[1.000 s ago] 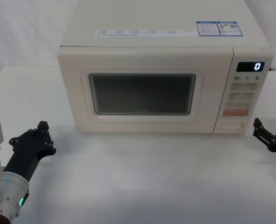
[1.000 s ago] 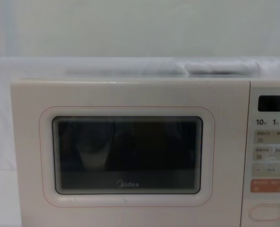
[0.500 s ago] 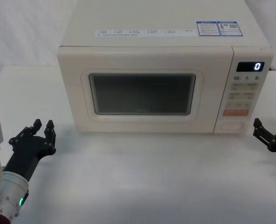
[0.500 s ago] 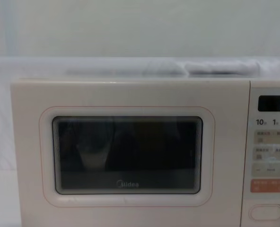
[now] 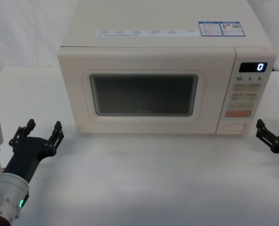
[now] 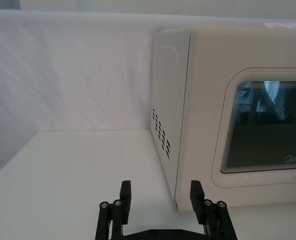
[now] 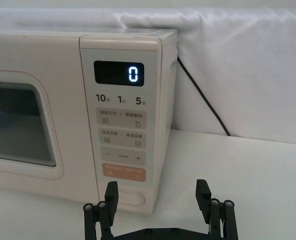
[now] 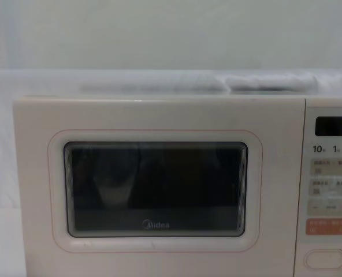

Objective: Press the button to open the microwave door with one hand; close the microwave door with the other hand.

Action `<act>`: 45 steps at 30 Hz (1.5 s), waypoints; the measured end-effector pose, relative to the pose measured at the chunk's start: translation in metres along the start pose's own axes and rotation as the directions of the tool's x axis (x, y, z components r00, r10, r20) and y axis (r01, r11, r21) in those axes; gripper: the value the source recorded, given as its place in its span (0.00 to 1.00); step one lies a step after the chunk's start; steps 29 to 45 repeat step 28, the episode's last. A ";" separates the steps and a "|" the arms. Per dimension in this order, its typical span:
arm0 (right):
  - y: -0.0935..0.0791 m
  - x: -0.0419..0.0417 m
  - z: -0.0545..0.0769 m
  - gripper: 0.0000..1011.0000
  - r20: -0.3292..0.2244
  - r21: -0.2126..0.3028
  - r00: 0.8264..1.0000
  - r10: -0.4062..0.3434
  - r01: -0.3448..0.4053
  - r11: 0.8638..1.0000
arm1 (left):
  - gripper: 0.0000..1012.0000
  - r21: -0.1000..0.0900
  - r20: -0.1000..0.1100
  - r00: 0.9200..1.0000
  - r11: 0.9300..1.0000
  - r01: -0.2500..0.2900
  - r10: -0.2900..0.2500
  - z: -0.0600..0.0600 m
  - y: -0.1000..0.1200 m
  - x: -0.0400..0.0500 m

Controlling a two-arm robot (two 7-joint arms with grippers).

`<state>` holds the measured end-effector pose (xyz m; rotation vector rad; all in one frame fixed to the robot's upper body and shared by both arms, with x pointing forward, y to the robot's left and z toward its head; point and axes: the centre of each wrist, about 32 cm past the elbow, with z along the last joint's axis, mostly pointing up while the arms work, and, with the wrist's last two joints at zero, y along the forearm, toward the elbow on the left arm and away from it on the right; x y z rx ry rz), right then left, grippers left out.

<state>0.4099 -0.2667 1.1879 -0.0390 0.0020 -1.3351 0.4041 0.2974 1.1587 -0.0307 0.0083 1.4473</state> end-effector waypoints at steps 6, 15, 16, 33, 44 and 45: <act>0.000 0.0000 0.000 0.99 0.000 0.000 1.000 0.000 0.000 1.000 | 0.91 0.000 0.000 1.000 1.000 0.000 0.000 0.000 0.000 0.0000; 0.000 0.0000 0.000 0.99 0.000 0.000 1.000 0.000 0.000 1.000 | 0.99 0.000 0.000 1.000 1.000 0.000 0.000 0.000 0.000 0.0000; 0.000 0.0000 0.000 0.99 0.000 0.000 1.000 0.000 0.000 1.000 | 0.99 0.000 0.000 1.000 1.000 0.000 0.000 0.000 0.000 0.0000; 0.000 0.0000 0.000 0.99 0.000 0.000 1.000 0.000 0.000 1.000 | 0.99 0.000 0.000 1.000 1.000 0.000 0.000 0.000 0.000 0.0000; 0.000 0.0000 0.000 0.99 0.000 0.000 1.000 0.000 0.000 1.000 | 0.99 0.000 0.000 1.000 1.000 0.000 0.000 0.000 0.000 0.0000; 0.000 0.0000 0.000 0.99 0.000 0.000 1.000 0.000 0.000 1.000 | 0.99 0.000 0.000 1.000 1.000 0.000 0.000 0.000 0.000 0.0000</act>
